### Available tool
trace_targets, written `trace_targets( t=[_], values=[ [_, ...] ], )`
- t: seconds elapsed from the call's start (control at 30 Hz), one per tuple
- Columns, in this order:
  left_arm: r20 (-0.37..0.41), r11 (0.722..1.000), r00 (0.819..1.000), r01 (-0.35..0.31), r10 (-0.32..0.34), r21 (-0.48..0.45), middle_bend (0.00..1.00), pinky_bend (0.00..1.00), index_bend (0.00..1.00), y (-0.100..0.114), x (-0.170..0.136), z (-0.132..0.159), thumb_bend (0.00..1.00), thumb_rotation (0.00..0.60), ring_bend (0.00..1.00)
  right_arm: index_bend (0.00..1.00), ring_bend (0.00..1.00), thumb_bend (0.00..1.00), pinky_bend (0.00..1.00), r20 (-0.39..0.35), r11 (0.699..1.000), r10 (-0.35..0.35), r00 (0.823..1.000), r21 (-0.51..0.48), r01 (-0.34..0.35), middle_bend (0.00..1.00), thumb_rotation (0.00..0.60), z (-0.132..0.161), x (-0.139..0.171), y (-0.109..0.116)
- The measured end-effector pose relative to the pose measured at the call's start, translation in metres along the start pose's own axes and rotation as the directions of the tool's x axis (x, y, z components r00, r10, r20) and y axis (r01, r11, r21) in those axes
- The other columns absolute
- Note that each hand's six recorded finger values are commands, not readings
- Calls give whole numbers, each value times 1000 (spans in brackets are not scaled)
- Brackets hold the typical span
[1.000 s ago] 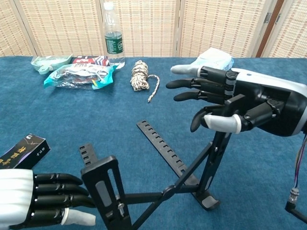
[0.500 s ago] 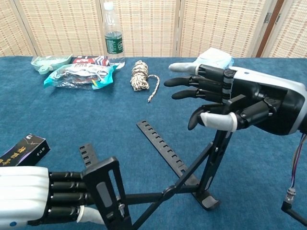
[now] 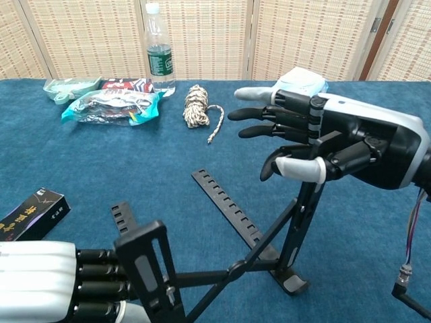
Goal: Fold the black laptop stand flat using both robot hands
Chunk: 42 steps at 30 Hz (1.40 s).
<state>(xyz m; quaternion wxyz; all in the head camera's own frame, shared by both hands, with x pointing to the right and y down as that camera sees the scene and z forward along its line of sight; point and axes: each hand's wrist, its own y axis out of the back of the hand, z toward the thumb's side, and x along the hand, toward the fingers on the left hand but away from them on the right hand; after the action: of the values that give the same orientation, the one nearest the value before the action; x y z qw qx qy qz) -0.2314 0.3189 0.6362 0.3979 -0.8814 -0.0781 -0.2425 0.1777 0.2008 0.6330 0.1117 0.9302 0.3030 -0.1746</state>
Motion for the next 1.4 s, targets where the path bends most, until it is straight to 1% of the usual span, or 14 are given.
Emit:
trace_targets(
  t=[0.1,0.2,0.33,0.43,0.53,0.63,0.87,0.93,1.07,1.17,1.27,1.4],
  values=[
    [-2,1000,1000,-2,2,4,0,0,0,1,-1,0,320,600,0,0,133,187,407,2,1000,0,1000,2,0,144,600,0,0,0],
    [-25,1000,1000,-4,5,6,0,0,0,2,-2,-6,320,600,0,0,133,187,407,1,1000,3,1000,6,-3,143,600,1,0,-1],
    [-82,1000,996,-22,22,0,0,0,0,7,-10,-19,321,600,0,0,133,186,406,0,1000,4,1000,11,-4,143,600,1,1,0],
    [-137,999,990,-46,45,-2,0,0,0,13,-20,-31,321,600,0,0,134,185,398,5,1000,0,1000,21,0,143,600,0,-1,2],
    [-203,997,977,-71,70,0,0,0,0,19,-32,-44,321,600,0,0,133,183,365,10,999,-5,1000,33,4,135,600,-1,-4,3],
    [-271,995,957,-103,101,7,0,0,0,26,-47,-58,321,600,0,0,114,178,333,14,998,-13,1000,56,12,116,600,-1,-9,5],
    [-409,988,900,-154,150,23,0,0,0,38,-78,-84,321,600,0,0,36,169,226,29,989,-73,997,135,68,45,600,2,-26,17],
    [-429,987,890,-162,157,27,0,0,0,39,-82,-88,321,600,0,0,25,168,209,38,984,-89,995,156,82,30,600,2,-31,19],
    [-467,985,869,-171,167,34,0,0,0,42,-90,-96,321,600,0,0,7,166,173,43,978,-99,994,189,89,1,600,5,-42,20],
    [-486,984,857,-174,170,37,0,0,0,44,-95,-100,321,600,0,0,1,164,161,44,973,-109,993,209,98,0,600,6,-49,20],
    [-495,984,851,-175,174,45,0,0,0,45,-97,-102,321,600,0,0,0,160,161,47,969,-116,992,227,102,0,600,6,-57,20],
    [-504,982,845,-179,180,51,0,0,0,48,-99,-103,321,600,0,0,0,154,152,29,964,-122,992,242,111,0,600,11,-68,20]
  ],
)
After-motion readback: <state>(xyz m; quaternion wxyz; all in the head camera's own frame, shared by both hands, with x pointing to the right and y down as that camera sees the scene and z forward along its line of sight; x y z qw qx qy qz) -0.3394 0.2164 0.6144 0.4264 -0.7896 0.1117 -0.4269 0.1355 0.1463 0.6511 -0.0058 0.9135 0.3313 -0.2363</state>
